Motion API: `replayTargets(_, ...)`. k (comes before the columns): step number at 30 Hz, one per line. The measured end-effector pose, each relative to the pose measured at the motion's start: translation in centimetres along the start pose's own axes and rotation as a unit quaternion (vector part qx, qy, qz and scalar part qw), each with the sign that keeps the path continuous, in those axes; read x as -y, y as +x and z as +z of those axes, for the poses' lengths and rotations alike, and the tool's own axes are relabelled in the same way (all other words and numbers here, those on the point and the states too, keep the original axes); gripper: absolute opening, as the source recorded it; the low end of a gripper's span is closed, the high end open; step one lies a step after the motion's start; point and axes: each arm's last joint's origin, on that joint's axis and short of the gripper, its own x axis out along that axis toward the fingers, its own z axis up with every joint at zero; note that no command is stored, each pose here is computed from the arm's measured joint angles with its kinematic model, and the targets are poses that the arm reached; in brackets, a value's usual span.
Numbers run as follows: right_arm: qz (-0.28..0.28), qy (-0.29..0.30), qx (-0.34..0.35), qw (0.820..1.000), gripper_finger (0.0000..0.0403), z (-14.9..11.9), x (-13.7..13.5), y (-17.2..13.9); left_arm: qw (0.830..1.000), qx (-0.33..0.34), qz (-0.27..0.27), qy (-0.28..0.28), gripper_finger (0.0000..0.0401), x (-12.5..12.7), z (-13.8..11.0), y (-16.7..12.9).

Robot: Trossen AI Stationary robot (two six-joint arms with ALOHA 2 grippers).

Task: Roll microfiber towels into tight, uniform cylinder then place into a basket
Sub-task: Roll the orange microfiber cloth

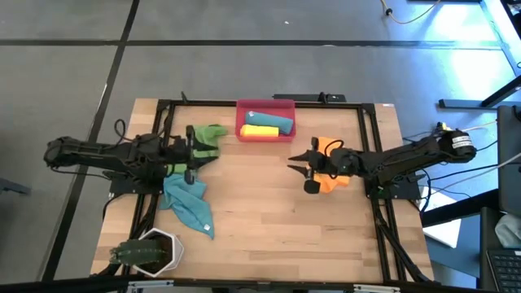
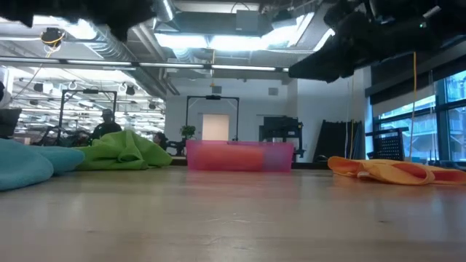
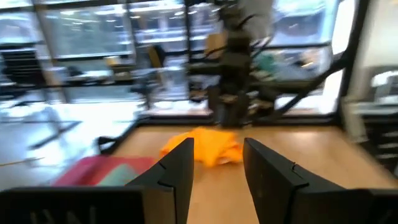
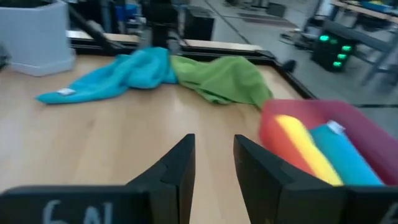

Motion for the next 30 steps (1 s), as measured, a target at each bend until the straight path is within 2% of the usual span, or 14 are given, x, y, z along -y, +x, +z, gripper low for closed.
replayTargets(4,-0.021,0.002,-0.009,1.000,0.0112,-0.3,0.9,0.2,0.998,0.005,0.063,0.010,0.0126,-0.5,-1.4,0.0)
replayTargets(7,-0.034,-0.006,-0.006,0.999,0.0112,-0.3,1.5,0.3,0.997,-0.003,0.078,0.011,0.0126,-0.8,-1.8,0.0)
replayTargets(11,-0.052,-0.009,0.011,0.999,0.0112,0.0,2.3,0.4,0.997,0.011,0.066,0.031,0.0126,-1.0,-1.4,0.1)
replayTargets(16,-0.062,-0.003,0.029,0.998,0.0112,0.4,2.8,0.4,0.995,0.065,0.048,0.057,0.0126,-1.3,-0.2,0.0)
replayTargets(22,-0.063,0.000,0.037,0.997,0.0112,0.5,2.8,0.4,0.994,0.091,0.030,0.048,0.0126,-1.5,0.2,0.0)
replayTargets(30,-0.047,0.037,0.041,0.997,0.0112,0.5,2.7,0.4,0.994,0.106,0.029,0.027,0.0126,-1.5,0.5,-0.1)
